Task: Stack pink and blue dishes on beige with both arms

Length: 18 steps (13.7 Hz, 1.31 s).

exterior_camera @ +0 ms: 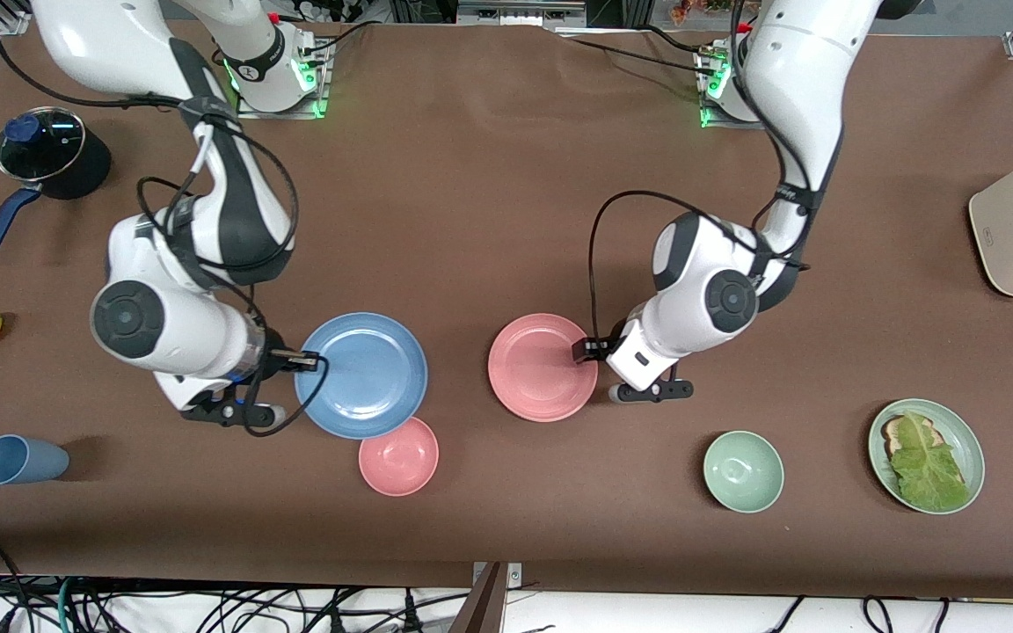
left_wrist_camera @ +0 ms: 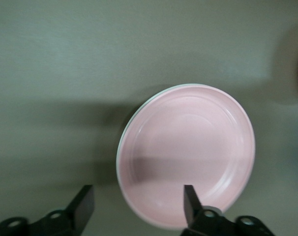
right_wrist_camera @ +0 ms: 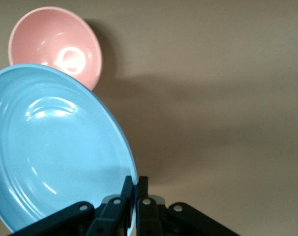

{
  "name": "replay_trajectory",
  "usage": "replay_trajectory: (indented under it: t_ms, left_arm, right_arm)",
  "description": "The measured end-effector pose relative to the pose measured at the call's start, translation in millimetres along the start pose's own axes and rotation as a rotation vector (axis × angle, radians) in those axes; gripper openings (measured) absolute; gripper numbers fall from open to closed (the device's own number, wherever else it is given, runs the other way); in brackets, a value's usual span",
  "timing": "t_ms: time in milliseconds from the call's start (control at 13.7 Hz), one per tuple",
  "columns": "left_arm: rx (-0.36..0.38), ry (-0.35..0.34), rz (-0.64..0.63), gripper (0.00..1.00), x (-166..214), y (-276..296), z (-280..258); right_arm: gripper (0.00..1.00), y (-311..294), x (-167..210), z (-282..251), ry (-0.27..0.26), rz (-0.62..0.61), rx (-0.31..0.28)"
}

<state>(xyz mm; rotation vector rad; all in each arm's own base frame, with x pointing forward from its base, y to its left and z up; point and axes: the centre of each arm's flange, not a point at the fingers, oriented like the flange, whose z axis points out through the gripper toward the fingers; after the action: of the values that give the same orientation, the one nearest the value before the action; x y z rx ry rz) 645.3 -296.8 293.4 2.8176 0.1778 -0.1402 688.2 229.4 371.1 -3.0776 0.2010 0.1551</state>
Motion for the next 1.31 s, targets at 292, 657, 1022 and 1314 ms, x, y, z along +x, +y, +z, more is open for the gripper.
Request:
replay_trajectory:
  t_ms: [292, 657, 1022, 1314]
  left_arm:
    - [-0.007, -0.067, -0.023, 1.00, -6, -19, -80]
    - [0.068, -0.149, -0.007, 1.00, -26, -55, -160]
    - [0.179, -0.199, -0.007, 1.00, -37, -91, -245]
    - [0.225, -0.210, 0.030, 1.00, -36, -130, -285]
  right_arm:
    - [0.05, -96, -52, 13, 0.005, 0.124, -0.006]
    - [0.05, -199, -99, 68, 0.101, 0.279, 0.090]
    - [0.06, -234, -122, 119, 0.106, 0.336, 0.106]
    - [0.28, -235, -122, 128, 0.105, 0.349, 0.105]
